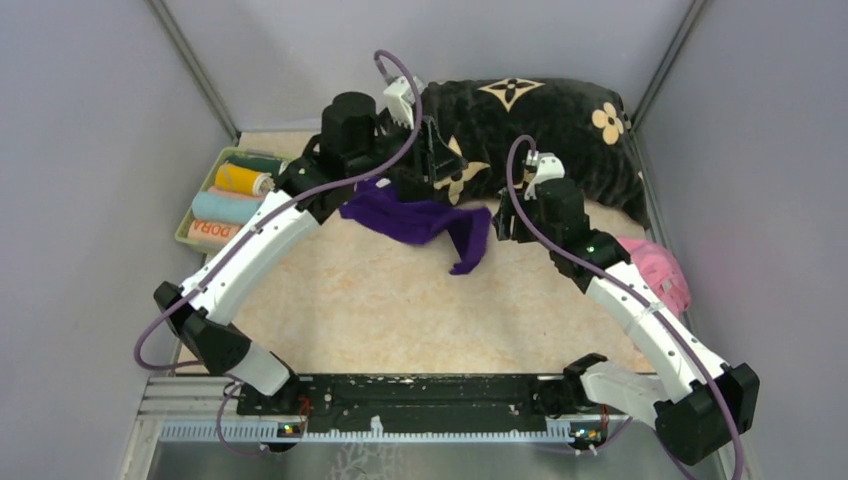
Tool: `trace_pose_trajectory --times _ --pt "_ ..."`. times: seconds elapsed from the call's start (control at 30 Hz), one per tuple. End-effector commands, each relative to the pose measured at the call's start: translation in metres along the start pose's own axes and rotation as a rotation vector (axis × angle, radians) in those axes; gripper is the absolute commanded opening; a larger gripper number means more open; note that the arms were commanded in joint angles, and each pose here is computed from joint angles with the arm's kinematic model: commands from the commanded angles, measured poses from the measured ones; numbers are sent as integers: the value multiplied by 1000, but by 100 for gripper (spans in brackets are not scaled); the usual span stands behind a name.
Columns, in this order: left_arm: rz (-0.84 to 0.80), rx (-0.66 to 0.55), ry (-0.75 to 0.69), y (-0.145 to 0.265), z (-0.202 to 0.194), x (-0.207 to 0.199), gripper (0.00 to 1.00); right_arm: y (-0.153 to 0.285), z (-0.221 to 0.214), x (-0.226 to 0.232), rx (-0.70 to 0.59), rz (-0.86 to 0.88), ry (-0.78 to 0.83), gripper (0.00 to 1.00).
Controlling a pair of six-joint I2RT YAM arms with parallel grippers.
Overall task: Roll the towels
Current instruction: Fold the towel at the center of the board.
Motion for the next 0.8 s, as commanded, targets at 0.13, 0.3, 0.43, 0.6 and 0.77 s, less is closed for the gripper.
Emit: trace_pose_trajectory --times 0.13,0.3,0.43,0.6,0.77 --pt "175 -31 -22 34 -25 15 69 -3 -7 -3 -24 10 -7 61" --pt "383 66 151 61 -74 84 71 -18 -24 -2 75 56 -4 61" --pt "558 90 338 86 -117 142 72 -28 -36 -4 126 64 -10 61" --pt "729 56 517 101 -158 195 71 -36 -45 -6 156 74 -10 61" --pt "854 -4 628 104 -191 235 70 -39 -51 -7 161 82 -7 62"
Point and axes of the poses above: each gripper's point midway between its finger pads, its own y axis back along the fingers, its own x axis along the line the jaws close on, z = x × y, the point moved 10 cm from there along y, back along the fingers, and after that the axes turned 7 degrees about -y, right-handed, at the moved point
